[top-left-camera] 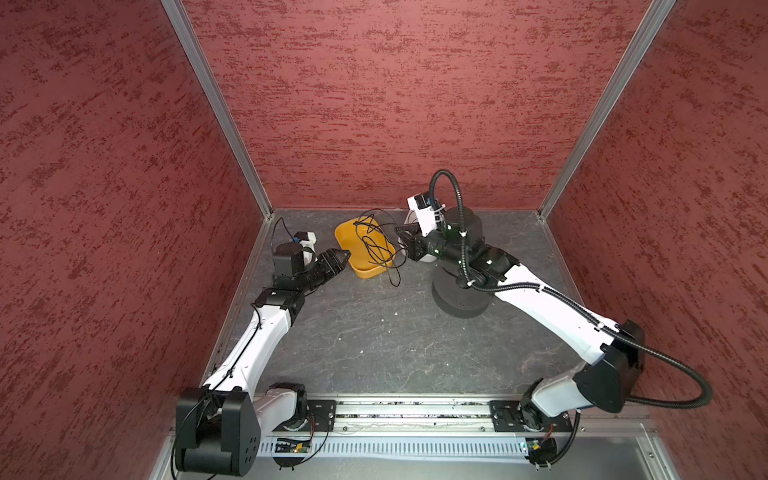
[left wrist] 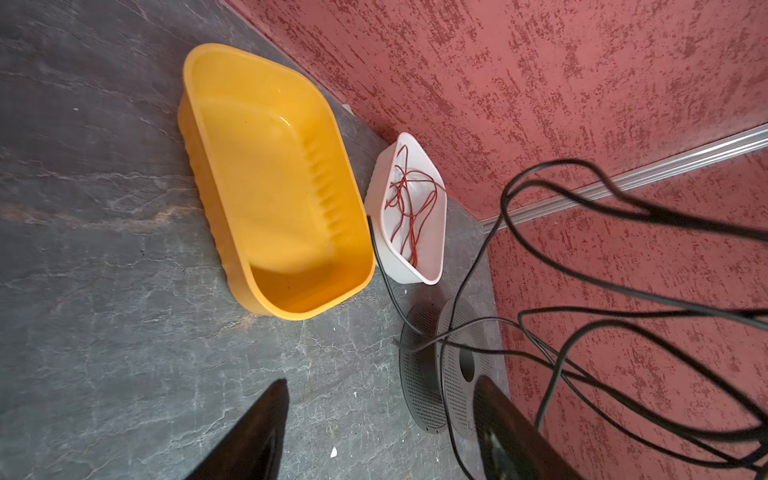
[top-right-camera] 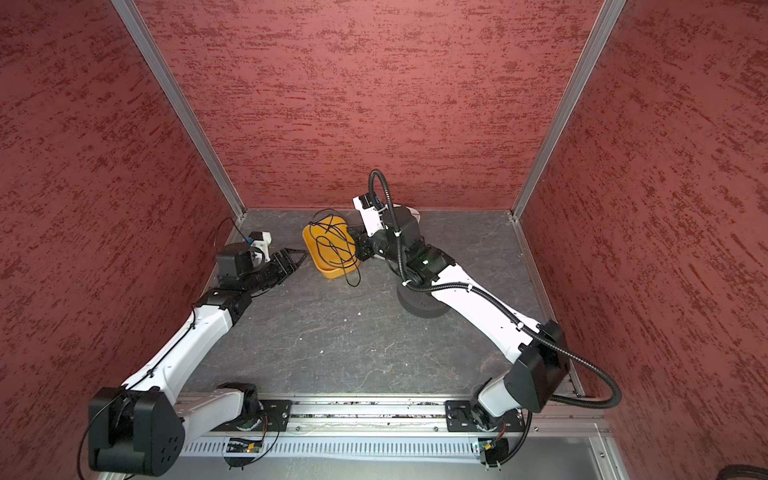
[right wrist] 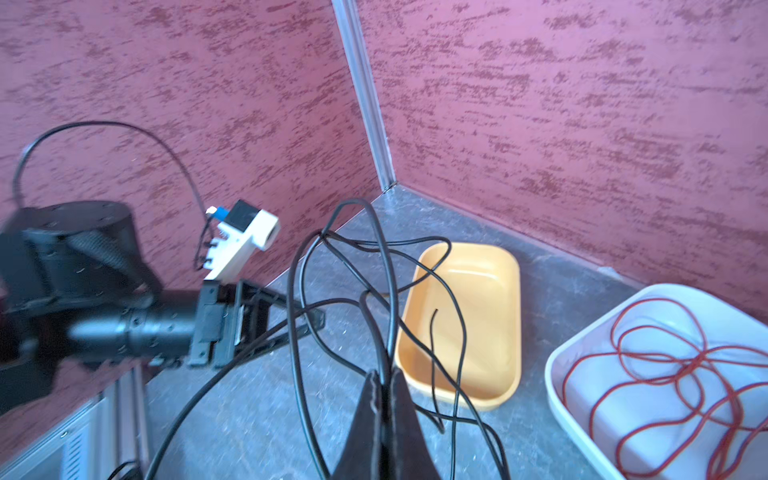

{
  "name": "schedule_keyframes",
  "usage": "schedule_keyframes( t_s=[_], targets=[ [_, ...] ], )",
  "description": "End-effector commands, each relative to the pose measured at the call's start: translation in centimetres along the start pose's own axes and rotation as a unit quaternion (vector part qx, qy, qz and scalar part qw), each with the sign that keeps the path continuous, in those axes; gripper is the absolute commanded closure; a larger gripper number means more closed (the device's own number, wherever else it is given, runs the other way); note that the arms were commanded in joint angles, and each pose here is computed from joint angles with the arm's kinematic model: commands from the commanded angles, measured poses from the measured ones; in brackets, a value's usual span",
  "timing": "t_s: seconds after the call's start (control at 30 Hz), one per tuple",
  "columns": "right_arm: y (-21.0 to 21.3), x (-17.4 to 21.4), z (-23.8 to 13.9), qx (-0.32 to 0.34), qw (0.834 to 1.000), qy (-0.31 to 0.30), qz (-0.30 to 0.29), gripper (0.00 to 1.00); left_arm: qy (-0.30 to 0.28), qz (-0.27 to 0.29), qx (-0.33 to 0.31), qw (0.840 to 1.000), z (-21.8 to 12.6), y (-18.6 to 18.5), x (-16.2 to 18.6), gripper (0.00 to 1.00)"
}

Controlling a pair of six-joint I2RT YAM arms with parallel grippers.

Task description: Wrap the cables

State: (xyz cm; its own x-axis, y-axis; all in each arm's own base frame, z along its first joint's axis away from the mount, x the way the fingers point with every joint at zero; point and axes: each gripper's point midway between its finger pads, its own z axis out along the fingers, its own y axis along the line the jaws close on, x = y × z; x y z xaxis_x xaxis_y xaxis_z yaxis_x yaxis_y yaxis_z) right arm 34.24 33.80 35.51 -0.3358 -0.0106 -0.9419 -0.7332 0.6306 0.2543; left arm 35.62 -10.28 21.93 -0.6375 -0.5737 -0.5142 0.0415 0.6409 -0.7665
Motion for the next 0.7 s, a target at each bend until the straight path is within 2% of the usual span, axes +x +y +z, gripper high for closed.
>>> schedule_keyframes(
  t_s=[0.0, 0.13, 0.47, 0.67],
  targets=[
    [1.4, -1.8, -1.9, -0.041, 0.998, -0.049, 0.001, 1.00, -0.005, 0.006, 0.036, 0.999, 0.9, -0.7, -0.2, 0.43],
    [1.2, -1.2, -2.6, -0.047, 0.998, -0.047, 0.013, 1.00, 0.019, -0.006, 0.073, 0.997, 2.1, -1.0, 1.1, 0.48],
    [0.8, 0.4, -4.1, -0.071, 0.995, -0.063, 0.020, 1.00, 0.072, -0.026, 0.126, 0.989, 4.8, -2.0, 3.0, 0.43],
    [0.7, 1.0, -4.8, -0.086, 0.993, -0.077, 0.017, 1.00, 0.096, -0.033, 0.132, 0.986, 6.4, -2.1, 4.6, 0.44]
  ],
)
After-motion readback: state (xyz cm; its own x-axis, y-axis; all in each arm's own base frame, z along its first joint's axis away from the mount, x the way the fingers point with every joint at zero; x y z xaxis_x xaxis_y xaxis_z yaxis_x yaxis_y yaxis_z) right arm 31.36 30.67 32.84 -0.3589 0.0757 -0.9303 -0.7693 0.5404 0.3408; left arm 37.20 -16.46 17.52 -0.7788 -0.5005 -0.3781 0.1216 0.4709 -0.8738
